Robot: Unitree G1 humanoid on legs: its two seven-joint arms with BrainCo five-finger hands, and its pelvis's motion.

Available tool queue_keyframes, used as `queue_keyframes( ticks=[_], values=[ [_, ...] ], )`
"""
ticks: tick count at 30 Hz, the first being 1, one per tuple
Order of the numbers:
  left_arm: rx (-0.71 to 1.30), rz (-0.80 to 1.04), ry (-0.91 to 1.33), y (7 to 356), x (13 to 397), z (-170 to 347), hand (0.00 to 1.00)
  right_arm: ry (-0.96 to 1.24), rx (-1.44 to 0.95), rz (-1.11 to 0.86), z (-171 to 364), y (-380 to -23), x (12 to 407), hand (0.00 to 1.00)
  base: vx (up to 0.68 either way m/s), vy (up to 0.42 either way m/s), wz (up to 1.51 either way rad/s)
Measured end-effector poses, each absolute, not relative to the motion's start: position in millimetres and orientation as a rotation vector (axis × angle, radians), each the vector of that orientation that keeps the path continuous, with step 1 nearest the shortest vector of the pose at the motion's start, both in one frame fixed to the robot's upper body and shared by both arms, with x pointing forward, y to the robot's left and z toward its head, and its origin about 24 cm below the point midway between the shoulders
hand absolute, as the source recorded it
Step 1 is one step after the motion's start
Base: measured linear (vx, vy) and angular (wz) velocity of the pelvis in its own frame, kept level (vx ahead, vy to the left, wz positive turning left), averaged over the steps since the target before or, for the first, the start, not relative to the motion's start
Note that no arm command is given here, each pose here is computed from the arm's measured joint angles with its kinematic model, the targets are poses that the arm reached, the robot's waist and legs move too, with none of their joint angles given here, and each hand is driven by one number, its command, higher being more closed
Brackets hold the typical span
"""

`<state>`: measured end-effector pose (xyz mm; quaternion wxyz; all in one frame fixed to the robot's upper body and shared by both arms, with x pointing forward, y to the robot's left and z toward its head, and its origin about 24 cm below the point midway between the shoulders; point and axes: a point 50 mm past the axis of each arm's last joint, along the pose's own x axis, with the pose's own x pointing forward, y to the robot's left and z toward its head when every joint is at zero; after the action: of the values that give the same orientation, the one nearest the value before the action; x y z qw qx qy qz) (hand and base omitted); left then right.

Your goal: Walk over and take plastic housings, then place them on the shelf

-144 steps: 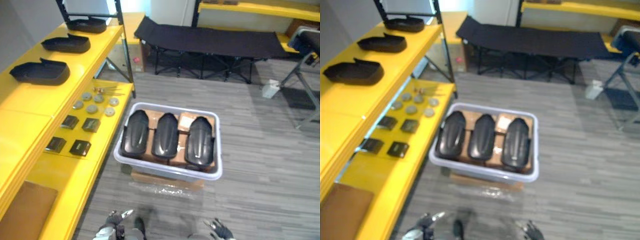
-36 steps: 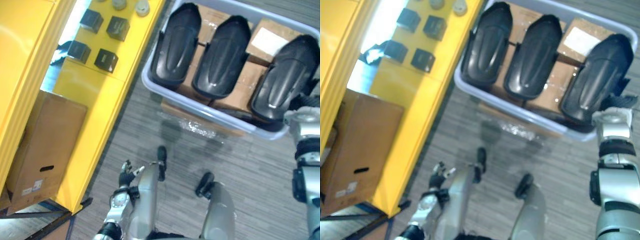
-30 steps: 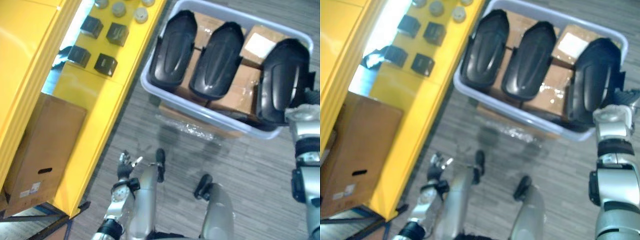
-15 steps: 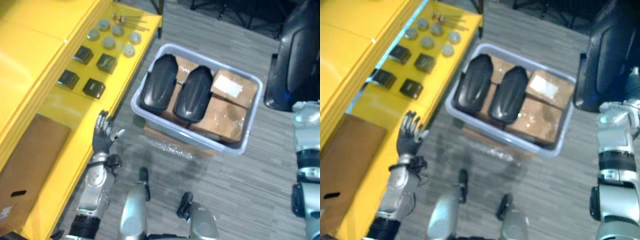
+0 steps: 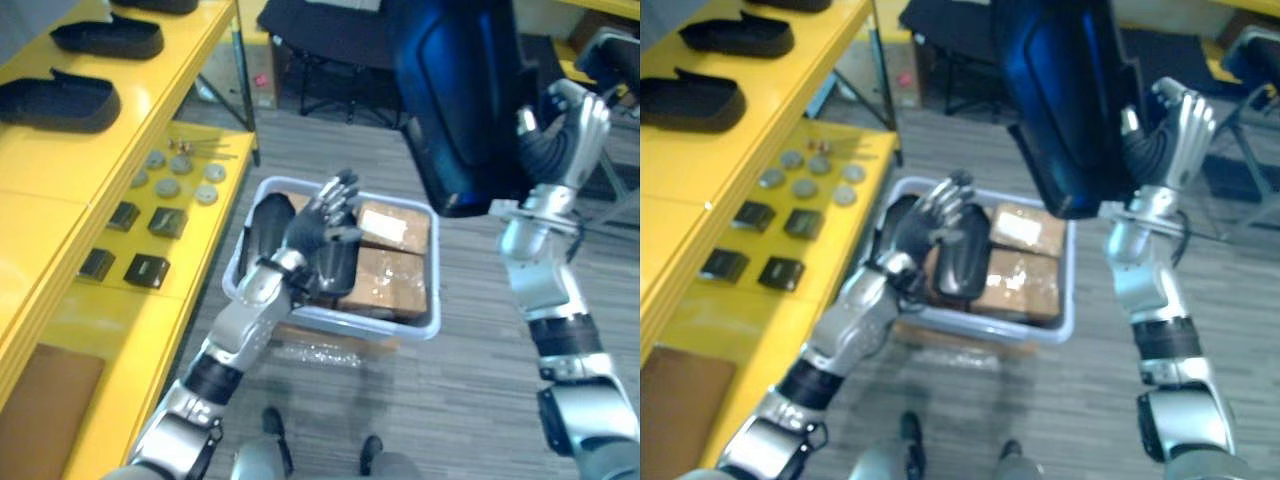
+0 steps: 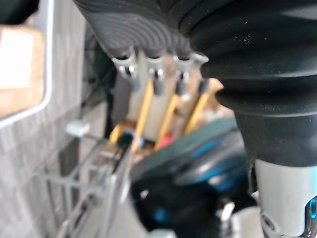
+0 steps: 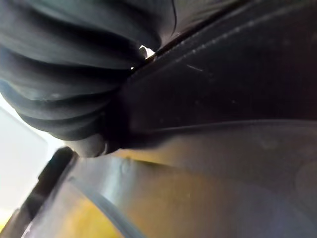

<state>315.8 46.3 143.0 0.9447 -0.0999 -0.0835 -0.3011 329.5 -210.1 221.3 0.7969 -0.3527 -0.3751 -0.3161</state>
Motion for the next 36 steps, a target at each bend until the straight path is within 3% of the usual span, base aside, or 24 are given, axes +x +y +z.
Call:
queue_keyframes(
  ticks=[5,15,32,33,36],
  values=[
    [-0.191,-0.636,-0.138,31,313,135,0.00,-0.808,-0.773,-0.608,210,-190,332,1.00,-0.03,0.009,-0.02],
    [-0.114,-0.540,-0.089,25,315,119,0.00,-0.760,-0.768,-0.561,184,-182,328,1.00,-0.09,0.030,0.02],
    [-0.186,-0.415,0.042,37,309,88,0.00,-0.603,-0.719,-0.364,122,-154,311,1.00,0.02,0.017,0.03],
    [-0.200,-0.409,0.056,38,308,85,1.00,-0.588,-0.712,-0.345,116,-152,308,1.00,0.00,0.000,0.00],
    [-0.226,-0.369,0.087,42,306,78,1.00,-0.553,-0.669,-0.316,103,-146,302,1.00,0.00,0.000,0.00]
  ],
)
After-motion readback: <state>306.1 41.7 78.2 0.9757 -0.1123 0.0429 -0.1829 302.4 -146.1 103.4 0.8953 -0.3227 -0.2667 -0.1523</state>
